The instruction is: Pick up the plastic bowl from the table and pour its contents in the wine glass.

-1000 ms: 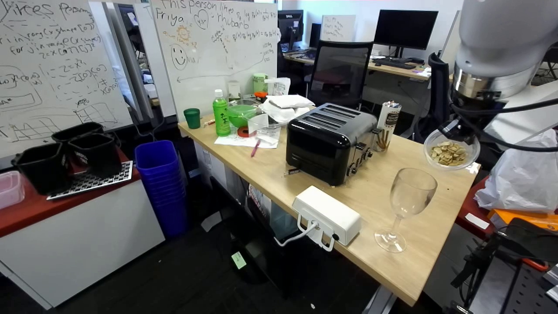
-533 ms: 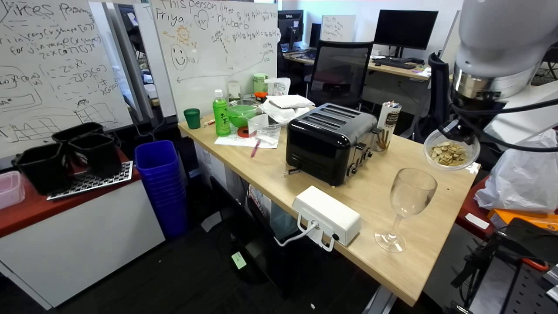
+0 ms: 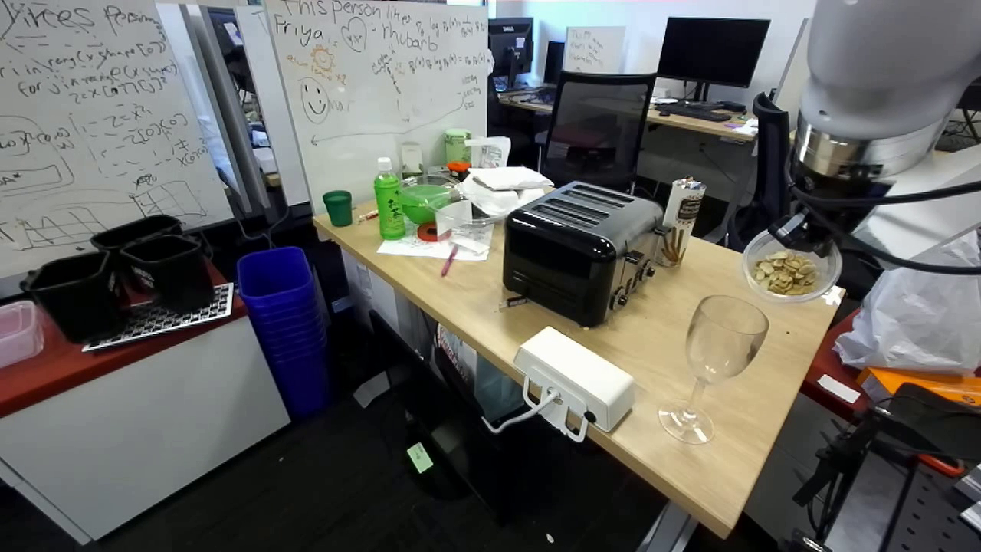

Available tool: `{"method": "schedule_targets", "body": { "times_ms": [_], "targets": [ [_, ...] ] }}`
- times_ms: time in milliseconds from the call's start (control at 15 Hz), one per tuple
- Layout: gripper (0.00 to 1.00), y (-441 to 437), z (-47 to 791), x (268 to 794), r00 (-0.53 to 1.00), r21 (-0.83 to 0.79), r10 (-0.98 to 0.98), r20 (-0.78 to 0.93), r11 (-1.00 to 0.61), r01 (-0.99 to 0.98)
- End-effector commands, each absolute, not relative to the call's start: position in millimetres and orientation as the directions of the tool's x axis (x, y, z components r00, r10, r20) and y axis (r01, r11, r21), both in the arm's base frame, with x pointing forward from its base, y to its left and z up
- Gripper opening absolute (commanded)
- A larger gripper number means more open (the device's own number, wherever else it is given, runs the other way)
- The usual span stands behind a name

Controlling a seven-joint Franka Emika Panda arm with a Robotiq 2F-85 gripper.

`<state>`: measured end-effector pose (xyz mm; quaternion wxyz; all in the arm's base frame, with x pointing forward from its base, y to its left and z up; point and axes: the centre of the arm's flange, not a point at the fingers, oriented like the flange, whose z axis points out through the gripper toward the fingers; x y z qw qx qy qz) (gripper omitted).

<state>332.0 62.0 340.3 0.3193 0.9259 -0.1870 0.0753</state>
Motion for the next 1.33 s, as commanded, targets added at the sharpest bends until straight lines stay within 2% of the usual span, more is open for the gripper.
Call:
{"method": "schedule_targets", "body": {
  "times_ms": [0, 733, 1267],
  "targets": [
    [0.03, 74, 337, 333, 0.937, 0.615, -0.252, 0.242, -0.707, -0.349],
    [0.03, 109, 328, 342, 0.962, 0.746, -0.108, 0.251, -0.612, -0.263],
    [0.03, 121, 319, 347, 0.969, 0.783, -0.078, 0.235, -0.576, -0.236]
  ]
}}
